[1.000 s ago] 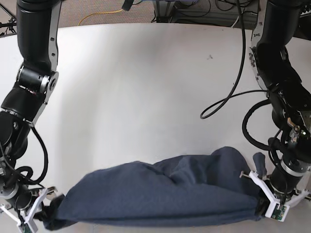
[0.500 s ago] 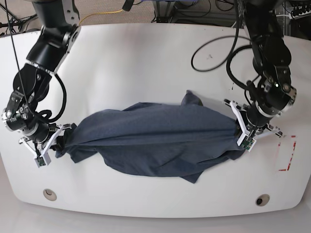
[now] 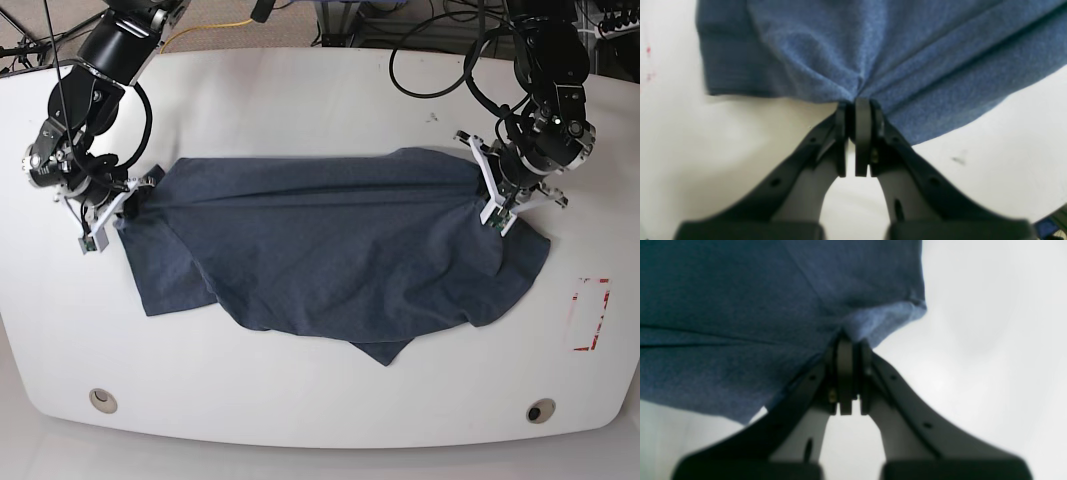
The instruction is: Fold the T-shirt properly
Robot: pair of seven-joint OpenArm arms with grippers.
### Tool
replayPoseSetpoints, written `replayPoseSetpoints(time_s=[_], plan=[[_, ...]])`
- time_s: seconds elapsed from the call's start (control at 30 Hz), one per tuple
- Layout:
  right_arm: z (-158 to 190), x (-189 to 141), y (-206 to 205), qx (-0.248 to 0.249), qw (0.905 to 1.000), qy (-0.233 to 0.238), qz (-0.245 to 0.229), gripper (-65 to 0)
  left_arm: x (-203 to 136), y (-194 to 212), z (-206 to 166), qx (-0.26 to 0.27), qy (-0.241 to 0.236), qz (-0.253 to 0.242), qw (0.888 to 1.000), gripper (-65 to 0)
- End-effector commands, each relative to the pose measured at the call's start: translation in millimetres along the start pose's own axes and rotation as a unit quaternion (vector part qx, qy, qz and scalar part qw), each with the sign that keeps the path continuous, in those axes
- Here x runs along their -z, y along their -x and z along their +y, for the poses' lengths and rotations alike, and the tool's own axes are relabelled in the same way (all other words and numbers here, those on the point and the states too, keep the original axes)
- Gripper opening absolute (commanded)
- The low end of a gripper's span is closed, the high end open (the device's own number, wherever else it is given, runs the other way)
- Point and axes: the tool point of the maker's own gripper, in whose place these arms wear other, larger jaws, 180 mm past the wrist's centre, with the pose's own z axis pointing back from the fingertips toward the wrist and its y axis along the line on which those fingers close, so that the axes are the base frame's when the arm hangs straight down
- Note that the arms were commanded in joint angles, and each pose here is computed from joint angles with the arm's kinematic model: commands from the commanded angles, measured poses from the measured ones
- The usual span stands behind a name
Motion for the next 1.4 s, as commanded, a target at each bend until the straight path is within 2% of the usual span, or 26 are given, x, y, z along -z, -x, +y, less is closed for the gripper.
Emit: replayPoseSetpoints(time_s=[0.0, 0.23, 0.43, 0.63, 0.83, 1.1, 1.17, 1.37], plan=[[-12, -13, -12, 0.019, 0.9990, 0.007, -0.041, -65.0, -5, 8, 5, 0.004, -0.013, 0.009, 1.000, -65.0], [-17, -18, 13, 0.078, 0.9957, 0.001, -0.050, -65.0, -6, 42, -14, -0.004, 0.008, 0.049, 0.999, -65.0], [-8, -14, 33, 0.095, 0.9948, -0.007, -0.036, -65.0, -7, 62, -27, -0.008, 0.023, 0.071, 0.997, -65.0], [-5, -13, 42, 0.119, 0.9922, -0.009, -0.037, -63.7, -8, 63, -28, -0.008, 0.025, 0.073, 0.997, -65.0], [-10, -18, 49, 0.144, 0.9884, -0.005, -0.046, -50.3, -8, 63, -26, -0.006, 0.022, 0.072, 0.997, -65.0], [10, -35, 56, 0.194, 0.9717, -0.083, -0.106, -21.9, -8, 62, -25, -0.006, 0.022, 0.071, 0.997, -65.0], [16, -39, 62, 0.204, 0.9674, -0.101, -0.111, -19.3, -8, 62, -25, -0.006, 0.022, 0.072, 0.997, -65.0], [26, -47, 80, 0.227, 0.9596, -0.123, -0.112, -19.2, -7, 61, -27, -0.007, 0.023, 0.070, 0.997, -65.0]])
